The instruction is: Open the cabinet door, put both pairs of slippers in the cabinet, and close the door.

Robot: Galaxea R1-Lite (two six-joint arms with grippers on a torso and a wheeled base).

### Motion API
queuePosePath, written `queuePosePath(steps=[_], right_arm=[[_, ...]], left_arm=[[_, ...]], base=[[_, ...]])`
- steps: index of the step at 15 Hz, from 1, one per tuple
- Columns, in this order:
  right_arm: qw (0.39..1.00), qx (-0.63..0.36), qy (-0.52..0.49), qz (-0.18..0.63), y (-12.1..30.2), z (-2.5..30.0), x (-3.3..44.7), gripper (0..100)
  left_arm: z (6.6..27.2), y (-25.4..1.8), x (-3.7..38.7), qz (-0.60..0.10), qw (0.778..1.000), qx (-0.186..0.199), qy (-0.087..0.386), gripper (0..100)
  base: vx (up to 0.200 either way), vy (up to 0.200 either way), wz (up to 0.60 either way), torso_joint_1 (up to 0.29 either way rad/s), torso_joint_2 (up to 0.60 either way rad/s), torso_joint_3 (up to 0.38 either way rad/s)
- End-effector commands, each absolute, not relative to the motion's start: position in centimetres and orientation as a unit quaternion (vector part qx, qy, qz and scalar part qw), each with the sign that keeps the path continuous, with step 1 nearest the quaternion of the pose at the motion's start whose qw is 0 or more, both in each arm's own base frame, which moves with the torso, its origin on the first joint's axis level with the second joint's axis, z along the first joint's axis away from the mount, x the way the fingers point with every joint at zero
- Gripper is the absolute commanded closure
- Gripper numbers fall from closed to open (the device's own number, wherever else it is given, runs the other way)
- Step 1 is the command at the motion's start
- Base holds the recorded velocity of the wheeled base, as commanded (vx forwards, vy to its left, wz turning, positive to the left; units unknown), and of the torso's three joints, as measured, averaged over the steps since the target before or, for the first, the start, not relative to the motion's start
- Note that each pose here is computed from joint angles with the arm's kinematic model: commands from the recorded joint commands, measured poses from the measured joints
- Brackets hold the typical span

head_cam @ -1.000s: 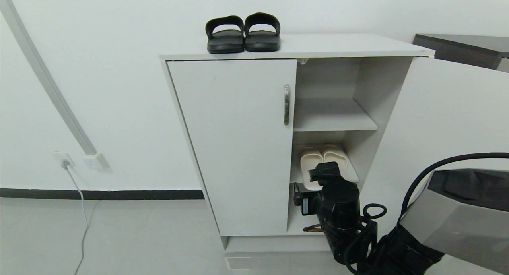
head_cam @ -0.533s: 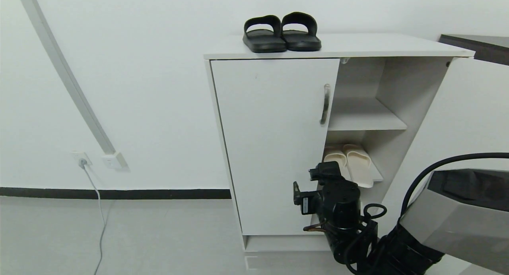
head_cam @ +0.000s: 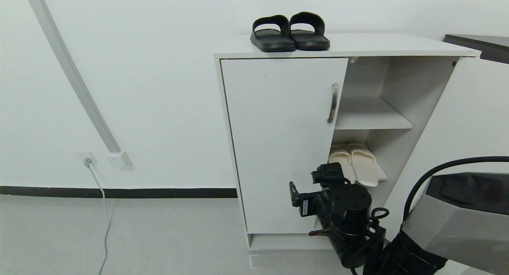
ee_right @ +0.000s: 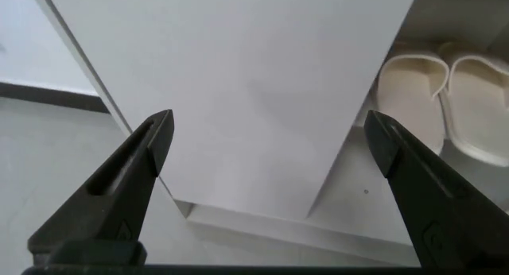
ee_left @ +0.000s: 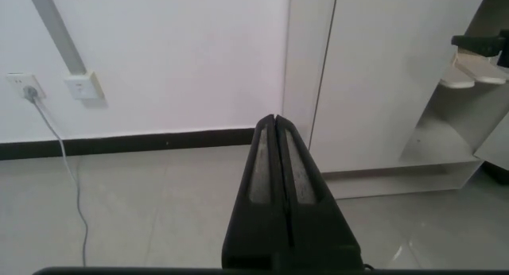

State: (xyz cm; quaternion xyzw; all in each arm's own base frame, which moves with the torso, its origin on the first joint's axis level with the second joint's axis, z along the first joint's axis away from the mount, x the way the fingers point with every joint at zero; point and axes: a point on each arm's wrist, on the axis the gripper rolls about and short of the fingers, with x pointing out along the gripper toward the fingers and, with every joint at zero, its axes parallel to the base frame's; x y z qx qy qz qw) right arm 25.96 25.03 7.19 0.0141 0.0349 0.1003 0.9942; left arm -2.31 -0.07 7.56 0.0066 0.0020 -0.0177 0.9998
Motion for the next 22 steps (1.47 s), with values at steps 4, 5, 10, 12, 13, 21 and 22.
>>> queuePosePath(steps=[4,5,10,12,13,21,22], right_arm=[[0.993,0.0,0.046,0.107,24.43,6.49,25.48,0],[0.993,0.0,0.046,0.107,24.41,6.48,25.47,0],[0.993,-0.007,0.046,0.107,24.31,6.3,25.37,0],[0.993,-0.012,0.044,0.108,24.34,6.19,25.4,0],[0.993,-0.011,0.042,0.108,24.35,6.23,25.41,0],[0.993,-0.013,0.044,0.109,24.42,5.98,25.4,0],[0.993,-0.013,0.044,0.109,24.42,5.98,25.4,0]], left_arm=[[7.57,-0.04,-2.29,-0.012,1.0,0.003,0.002,100],[7.57,-0.04,-2.29,-0.011,1.0,0.0,0.002,100],[7.57,-0.04,-2.29,-0.011,1.0,0.0,0.002,100],[7.57,-0.04,-2.29,-0.011,1.0,0.0,0.002,100],[7.57,-0.04,-2.29,-0.012,1.0,0.0,0.002,100],[7.57,-0.04,-2.29,-0.012,1.0,0.001,0.002,100],[7.57,-0.04,-2.29,-0.012,1.0,0.001,0.002,100]], base=[[0.0,0.0,0.0,0.0,0.0,0.0],[0.0,0.0,0.0,0.0,0.0,0.0],[0.0,0.0,0.0,0.0,0.0,0.0],[0.0,0.0,0.0,0.0,0.0,0.0],[0.0,0.0,0.0,0.0,0.0,0.0],[0.0,0.0,0.0,0.055,-0.31,-0.26],[0.0,0.0,0.0,0.105,-0.46,-0.339]])
